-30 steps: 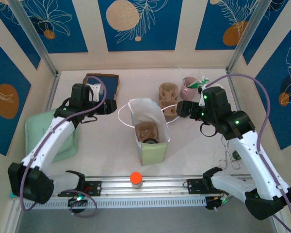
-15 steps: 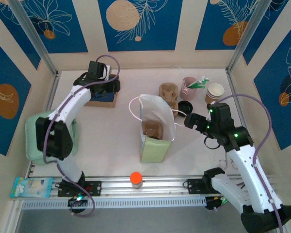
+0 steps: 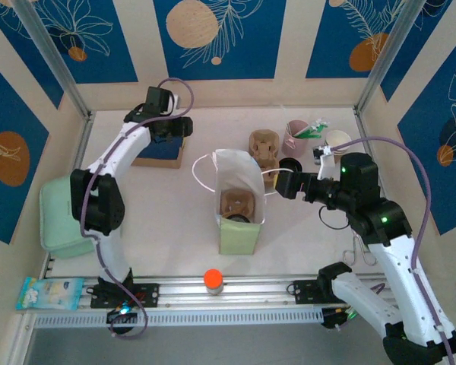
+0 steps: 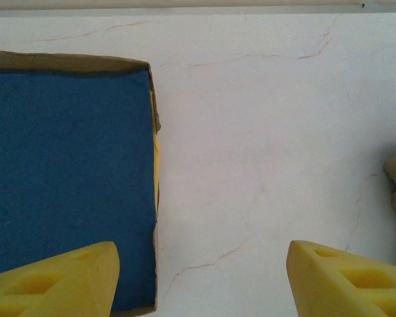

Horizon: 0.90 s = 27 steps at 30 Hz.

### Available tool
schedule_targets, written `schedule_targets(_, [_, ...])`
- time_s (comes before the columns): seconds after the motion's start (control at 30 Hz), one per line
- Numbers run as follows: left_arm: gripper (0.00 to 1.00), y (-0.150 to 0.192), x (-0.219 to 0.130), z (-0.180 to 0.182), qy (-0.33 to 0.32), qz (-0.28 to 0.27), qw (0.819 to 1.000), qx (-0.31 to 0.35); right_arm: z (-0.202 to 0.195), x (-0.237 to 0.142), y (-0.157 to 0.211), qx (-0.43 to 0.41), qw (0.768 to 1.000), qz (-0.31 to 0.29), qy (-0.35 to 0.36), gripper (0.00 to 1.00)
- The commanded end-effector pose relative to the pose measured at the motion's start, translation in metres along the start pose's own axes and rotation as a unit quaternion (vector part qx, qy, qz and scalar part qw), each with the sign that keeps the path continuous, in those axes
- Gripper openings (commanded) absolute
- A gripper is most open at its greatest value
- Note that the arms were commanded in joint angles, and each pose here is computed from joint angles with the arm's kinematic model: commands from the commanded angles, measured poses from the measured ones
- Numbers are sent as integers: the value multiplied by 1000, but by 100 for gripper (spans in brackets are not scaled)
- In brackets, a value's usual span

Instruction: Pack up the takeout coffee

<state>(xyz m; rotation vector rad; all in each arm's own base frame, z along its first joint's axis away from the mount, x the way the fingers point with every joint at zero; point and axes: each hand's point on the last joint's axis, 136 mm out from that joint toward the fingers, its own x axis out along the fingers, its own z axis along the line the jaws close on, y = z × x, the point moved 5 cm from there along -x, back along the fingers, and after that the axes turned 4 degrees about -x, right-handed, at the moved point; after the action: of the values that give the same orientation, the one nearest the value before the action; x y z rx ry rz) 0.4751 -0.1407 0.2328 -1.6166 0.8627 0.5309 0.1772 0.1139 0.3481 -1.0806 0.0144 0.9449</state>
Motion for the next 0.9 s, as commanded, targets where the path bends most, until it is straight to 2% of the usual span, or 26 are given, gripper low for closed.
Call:
schedule_targets(0.0, [68, 4, 10, 6, -16, 27, 999, 17, 31, -21, -15, -59, 995, -41, -68, 99])
schedule_targets(0.13, [68, 3, 23, 10, -29, 37, 999, 29, 50, -40, -20, -91, 987, -70, -114, 99])
schedule_targets(0.2, [68, 2, 31, 11, -35, 41, 998, 36, 48, -48, -24, -92, 989, -79, -88, 99])
schedule_targets(0.33, [67, 4, 50, 16, -51, 62, 996, 48, 12, -53, -30, -52, 991, -101, 65, 99])
schedule_targets(0.43, [64, 7, 67, 20, -61, 78, 994, 54, -36, -54, -23, 14, 970, -90, 224, 99])
schedule_targets(0.5, [62, 10, 76, 22, -66, 87, 992, 58, -57, -48, -15, 49, 960, -65, 268, 99])
schedule_targets(0.7, [56, 9, 97, 27, -77, 100, 990, 68, -91, -38, 0, 144, 955, -54, 253, 99])
schedule_targets(0.87, [48, 7, 109, 30, -88, 104, 988, 79, -103, -31, 8, 186, 957, -54, 216, 99])
